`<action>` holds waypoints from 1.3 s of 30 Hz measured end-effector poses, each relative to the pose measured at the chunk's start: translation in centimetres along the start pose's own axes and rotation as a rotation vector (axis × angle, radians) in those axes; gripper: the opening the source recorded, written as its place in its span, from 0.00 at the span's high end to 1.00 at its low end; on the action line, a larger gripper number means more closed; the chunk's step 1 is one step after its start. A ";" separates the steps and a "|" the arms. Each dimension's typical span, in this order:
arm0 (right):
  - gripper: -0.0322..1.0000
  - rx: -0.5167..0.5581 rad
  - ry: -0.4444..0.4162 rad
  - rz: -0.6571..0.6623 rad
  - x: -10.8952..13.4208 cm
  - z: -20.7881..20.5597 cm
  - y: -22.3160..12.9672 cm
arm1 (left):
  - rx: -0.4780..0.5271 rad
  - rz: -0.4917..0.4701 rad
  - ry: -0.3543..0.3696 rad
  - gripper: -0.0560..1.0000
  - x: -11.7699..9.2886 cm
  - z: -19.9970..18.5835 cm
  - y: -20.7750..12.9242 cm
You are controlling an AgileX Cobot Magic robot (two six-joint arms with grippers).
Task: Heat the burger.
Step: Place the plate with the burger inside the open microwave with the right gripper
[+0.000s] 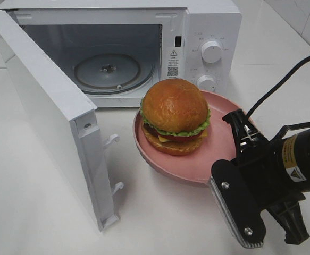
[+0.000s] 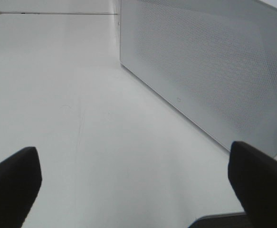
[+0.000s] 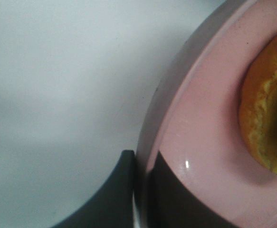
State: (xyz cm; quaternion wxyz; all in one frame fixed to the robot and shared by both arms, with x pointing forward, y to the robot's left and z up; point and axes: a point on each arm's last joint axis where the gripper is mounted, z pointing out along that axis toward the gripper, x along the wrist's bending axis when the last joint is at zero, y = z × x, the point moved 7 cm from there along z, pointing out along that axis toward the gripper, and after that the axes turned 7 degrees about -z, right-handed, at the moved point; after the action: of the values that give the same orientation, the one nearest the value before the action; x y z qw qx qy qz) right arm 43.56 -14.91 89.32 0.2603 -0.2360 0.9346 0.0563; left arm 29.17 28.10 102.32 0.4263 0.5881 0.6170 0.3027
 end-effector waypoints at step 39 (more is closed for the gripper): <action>0.93 -0.091 0.044 -0.217 -7.7 3.3 0.1 | 0.000 0.000 0.000 0.01 0.0 0.0 0.0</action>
State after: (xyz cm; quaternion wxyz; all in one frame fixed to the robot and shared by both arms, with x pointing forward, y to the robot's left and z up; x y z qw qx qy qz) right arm 50.82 -10.94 90.45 0.2334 -0.3483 0.9055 0.0652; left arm 29.17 28.10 102.32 0.4263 0.5881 0.6170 0.3027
